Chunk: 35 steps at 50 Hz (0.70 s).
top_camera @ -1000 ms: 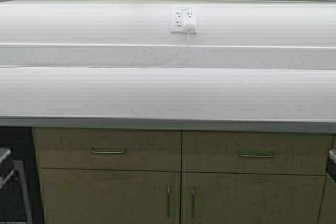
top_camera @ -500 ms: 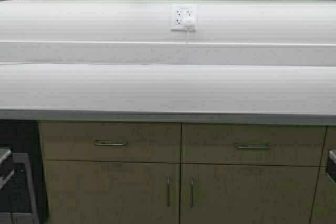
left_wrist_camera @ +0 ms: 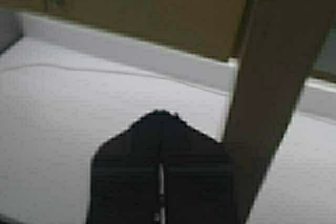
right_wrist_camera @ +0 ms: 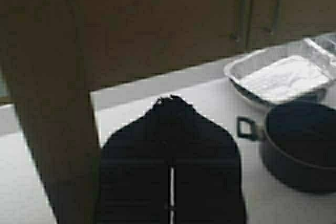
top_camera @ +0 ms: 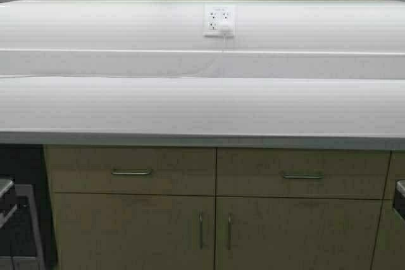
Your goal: Open the cabinet, put the pot inside, then close it
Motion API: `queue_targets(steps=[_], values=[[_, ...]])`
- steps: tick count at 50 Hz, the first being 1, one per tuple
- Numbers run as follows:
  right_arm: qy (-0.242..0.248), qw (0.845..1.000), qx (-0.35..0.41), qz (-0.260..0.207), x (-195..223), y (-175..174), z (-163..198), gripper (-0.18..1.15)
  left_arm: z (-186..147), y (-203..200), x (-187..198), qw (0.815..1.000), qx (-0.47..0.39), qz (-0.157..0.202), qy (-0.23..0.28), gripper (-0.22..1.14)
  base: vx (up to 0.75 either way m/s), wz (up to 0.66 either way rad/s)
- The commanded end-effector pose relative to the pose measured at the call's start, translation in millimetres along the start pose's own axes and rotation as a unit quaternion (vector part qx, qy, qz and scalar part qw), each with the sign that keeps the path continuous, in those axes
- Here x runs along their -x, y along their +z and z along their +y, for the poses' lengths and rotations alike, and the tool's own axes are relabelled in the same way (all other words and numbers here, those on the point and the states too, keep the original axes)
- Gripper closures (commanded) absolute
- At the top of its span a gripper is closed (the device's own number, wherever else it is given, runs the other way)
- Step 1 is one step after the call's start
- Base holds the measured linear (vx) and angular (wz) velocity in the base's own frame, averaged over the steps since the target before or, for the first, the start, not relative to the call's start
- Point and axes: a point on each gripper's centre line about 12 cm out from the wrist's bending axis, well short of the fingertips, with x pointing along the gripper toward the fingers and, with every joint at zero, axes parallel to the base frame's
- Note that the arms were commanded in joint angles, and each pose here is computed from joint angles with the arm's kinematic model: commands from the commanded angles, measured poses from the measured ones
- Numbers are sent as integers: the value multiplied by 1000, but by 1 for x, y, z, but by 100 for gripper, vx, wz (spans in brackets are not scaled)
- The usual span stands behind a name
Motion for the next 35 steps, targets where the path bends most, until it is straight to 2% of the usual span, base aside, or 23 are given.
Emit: queue_targets(steps=[1, 13, 19, 26, 35], values=[[52, 998, 8, -30, 35, 21, 41, 91, -34, 13, 28, 999, -6, -24, -42, 88, 0, 0], [117, 993, 26, -20, 90, 1, 80, 91, -39, 1, 79, 998, -18, -25, -56, 88, 0, -1], [159, 987, 28, -8, 122, -18, 100, 91, -62, -3, 98, 994, -58, -34, -91, 88, 1, 0], [194, 981, 23, 8, 146, -33, 116, 91, -87, -1, 98, 989, -71, -44, -124, 88, 2, -2], [215, 976, 14, 40, 166, -51, 123, 91, -113, 5, 80, 985, -72, -48, -150, 88, 3, -2]])
